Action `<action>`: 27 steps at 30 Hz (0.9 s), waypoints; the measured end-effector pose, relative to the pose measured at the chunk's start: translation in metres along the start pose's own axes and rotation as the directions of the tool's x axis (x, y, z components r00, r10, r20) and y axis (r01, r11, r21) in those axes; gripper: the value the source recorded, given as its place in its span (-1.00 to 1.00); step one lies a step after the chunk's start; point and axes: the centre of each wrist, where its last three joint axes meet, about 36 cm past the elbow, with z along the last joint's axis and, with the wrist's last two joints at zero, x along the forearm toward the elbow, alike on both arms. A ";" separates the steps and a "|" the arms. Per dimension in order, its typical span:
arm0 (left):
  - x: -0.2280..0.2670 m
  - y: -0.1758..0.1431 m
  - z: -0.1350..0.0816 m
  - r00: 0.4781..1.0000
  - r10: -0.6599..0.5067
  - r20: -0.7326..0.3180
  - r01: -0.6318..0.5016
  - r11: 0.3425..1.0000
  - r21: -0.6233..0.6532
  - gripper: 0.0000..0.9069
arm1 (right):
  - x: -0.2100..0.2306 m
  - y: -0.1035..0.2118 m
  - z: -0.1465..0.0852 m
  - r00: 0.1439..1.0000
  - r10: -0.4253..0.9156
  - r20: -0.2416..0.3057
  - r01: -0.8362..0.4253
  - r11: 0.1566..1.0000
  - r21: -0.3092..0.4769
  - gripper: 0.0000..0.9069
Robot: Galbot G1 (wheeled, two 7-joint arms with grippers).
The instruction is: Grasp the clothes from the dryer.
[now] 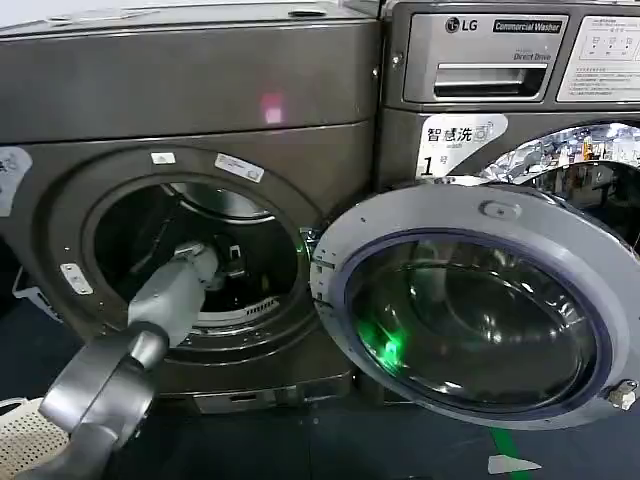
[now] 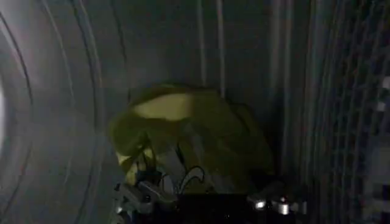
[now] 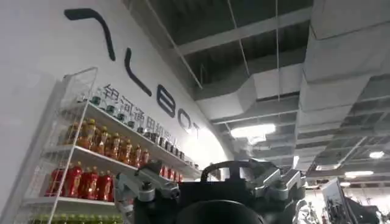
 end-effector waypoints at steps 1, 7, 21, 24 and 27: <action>-0.001 -0.001 0.001 1.000 0.005 -0.001 -0.005 1.000 0.001 0.28 | 0.000 0.000 0.000 1.000 0.001 0.000 -0.001 1.000 0.000 1.00; -0.005 -0.004 0.008 1.000 0.028 -0.005 -0.028 1.000 0.015 -0.25 | 0.001 0.000 0.001 1.000 0.001 0.002 -0.001 1.000 -0.002 1.00; -0.009 -0.007 0.011 0.999 0.045 0.001 -0.045 0.999 0.030 -1.00 | 0.002 -0.003 0.003 1.000 0.009 0.000 -0.009 1.000 -0.004 1.00; -0.009 -0.007 0.011 0.999 0.045 0.004 -0.045 0.999 0.028 -1.00 | 0.003 -0.004 0.004 1.000 0.011 -0.002 -0.011 1.000 -0.004 1.00; -0.008 -0.006 0.007 0.999 0.035 0.012 -0.035 0.999 0.034 -1.00 | 0.003 -0.004 0.004 1.000 0.012 -0.003 -0.012 1.000 -0.003 1.00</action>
